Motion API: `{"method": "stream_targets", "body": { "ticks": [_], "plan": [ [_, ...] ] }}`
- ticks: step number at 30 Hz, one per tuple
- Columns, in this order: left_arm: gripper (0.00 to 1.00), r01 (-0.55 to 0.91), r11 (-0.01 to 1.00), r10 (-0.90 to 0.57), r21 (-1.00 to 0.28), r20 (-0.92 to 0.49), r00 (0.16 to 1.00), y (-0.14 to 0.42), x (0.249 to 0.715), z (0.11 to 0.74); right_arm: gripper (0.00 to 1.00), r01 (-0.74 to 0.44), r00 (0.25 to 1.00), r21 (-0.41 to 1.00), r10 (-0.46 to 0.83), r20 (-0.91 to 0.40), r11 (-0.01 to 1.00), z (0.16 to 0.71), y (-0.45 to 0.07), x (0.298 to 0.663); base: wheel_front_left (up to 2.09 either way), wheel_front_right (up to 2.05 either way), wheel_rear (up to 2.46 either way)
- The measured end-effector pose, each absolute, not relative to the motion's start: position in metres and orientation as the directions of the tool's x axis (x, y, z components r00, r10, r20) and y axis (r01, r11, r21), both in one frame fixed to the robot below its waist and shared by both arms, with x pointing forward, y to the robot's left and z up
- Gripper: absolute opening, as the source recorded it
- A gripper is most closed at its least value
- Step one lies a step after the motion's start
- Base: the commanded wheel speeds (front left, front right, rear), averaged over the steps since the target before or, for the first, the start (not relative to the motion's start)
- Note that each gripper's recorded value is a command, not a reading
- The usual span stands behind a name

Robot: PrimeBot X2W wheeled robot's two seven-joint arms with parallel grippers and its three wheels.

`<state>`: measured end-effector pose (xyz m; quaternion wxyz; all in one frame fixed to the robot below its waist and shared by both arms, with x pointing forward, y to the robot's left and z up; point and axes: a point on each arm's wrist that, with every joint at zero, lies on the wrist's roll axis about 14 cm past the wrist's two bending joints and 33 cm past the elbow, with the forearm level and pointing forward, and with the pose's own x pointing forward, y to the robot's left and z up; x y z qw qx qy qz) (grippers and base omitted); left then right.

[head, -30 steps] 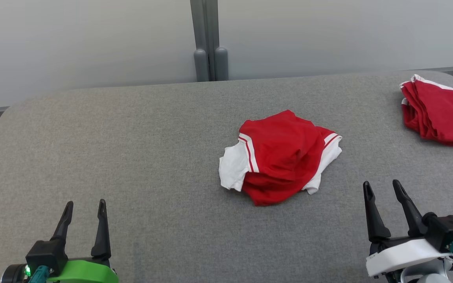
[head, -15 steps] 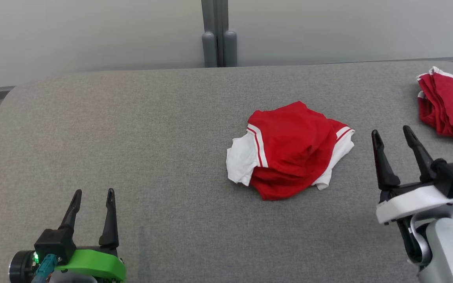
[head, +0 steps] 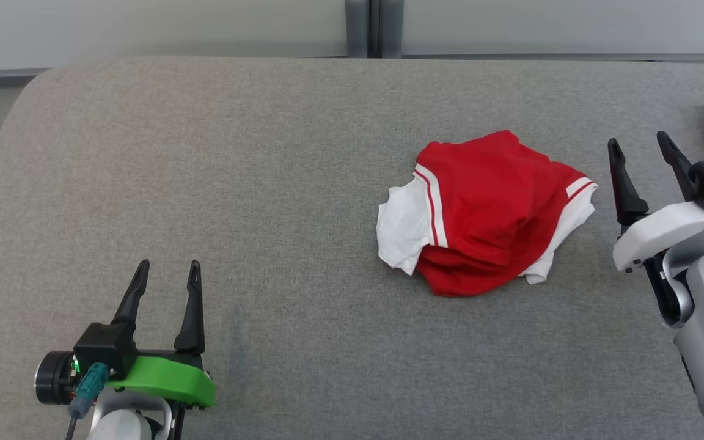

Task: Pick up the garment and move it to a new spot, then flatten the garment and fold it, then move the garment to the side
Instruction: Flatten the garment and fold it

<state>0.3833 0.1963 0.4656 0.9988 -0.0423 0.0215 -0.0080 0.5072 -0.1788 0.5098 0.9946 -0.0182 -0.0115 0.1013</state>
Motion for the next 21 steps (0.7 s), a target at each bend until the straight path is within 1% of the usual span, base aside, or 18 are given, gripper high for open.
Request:
{"method": "stream_targets", "body": {
  "ticks": [3,8,15,21],
  "plan": [
    [1.0,0.008,0.996,-0.012,-0.085,-0.054,0.998,0.198,0.386,0.461,1.0,-0.198,0.979,-0.044,0.196,-0.048,0.979,0.49,-0.181,0.519,0.0,0.0,0.0],
    [1.0,-0.011,0.996,0.005,-0.085,-0.075,0.997,0.203,0.389,0.455,1.0,-0.201,0.966,-0.026,0.193,-0.174,0.979,0.449,-0.177,0.528,0.0,0.0,0.0],
    [1.0,-0.035,0.996,0.028,-0.08,-0.089,0.996,0.211,0.393,0.45,1.0,-0.2,0.924,0.013,0.193,-0.329,0.98,0.397,-0.167,0.526,0.0,0.0,0.0],
    [1.0,-0.052,0.996,0.043,-0.078,-0.102,0.994,0.216,0.39,0.446,1.0,-0.186,0.904,0.044,0.188,-0.385,0.982,0.379,-0.163,0.523,0.0,0.0,0.0]
  ]
}}
